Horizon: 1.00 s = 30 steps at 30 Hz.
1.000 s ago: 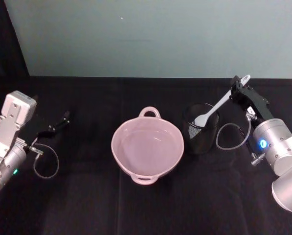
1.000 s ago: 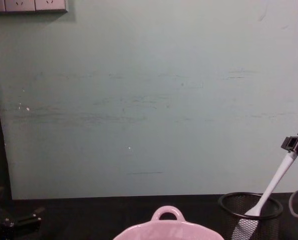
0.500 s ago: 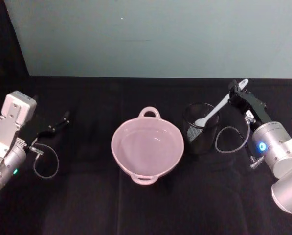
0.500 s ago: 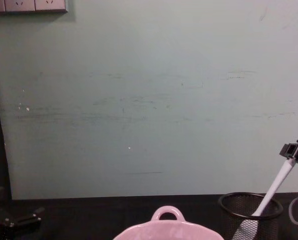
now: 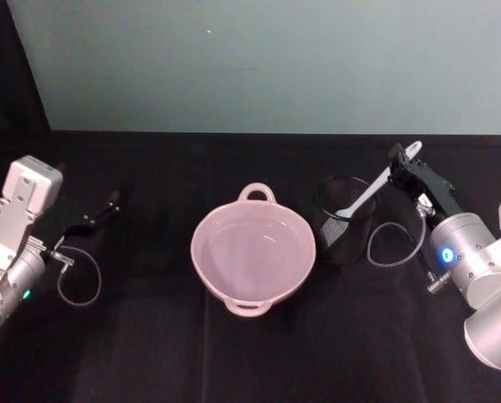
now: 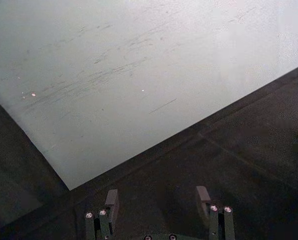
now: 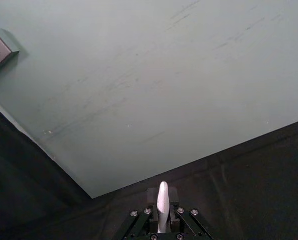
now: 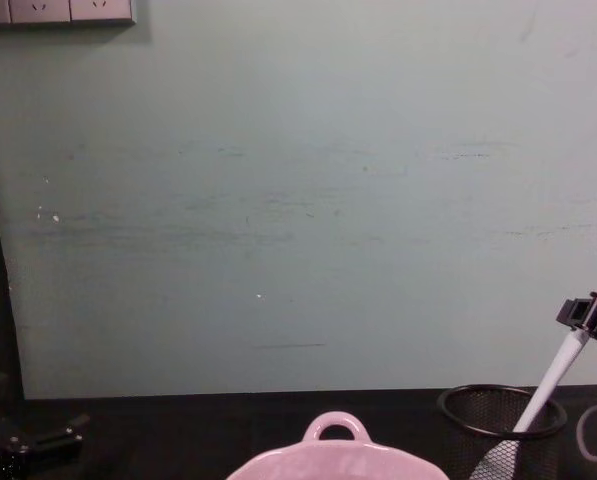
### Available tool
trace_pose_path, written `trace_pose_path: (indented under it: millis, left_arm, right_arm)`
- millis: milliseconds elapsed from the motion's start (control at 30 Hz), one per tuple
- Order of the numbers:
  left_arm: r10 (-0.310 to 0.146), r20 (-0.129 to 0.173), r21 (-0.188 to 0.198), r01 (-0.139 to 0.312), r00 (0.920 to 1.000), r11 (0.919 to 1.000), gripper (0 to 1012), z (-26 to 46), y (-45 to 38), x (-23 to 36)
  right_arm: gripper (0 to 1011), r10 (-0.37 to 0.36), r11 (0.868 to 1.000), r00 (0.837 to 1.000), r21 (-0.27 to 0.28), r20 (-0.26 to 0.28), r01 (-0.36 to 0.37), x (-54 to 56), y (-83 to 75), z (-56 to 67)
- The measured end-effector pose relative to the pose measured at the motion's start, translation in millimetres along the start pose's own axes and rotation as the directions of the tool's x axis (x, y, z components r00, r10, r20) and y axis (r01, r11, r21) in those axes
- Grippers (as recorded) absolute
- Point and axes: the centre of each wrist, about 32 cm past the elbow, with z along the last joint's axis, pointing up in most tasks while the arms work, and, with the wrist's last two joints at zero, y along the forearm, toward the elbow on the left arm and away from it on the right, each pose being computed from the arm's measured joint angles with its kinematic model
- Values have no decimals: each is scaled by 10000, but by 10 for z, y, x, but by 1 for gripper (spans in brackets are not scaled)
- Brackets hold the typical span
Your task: Use the one hand to pick up the spoon and stir the clear water in the bowl.
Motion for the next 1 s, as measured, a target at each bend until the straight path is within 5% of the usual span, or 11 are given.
trace_pose_path:
  millis: [600,1000]
  left_arm:
    - [1,0,0,-1,10000,10000,1011,0,0,0]
    - [0,0,0,0,10000,10000,1011,0,0,0]
  right_arm:
    - [173,71,10000,10000,31,-45,-71,6,-1,-1]
    - [560,61,10000,10000,27,-21,-61,3,-1,1]
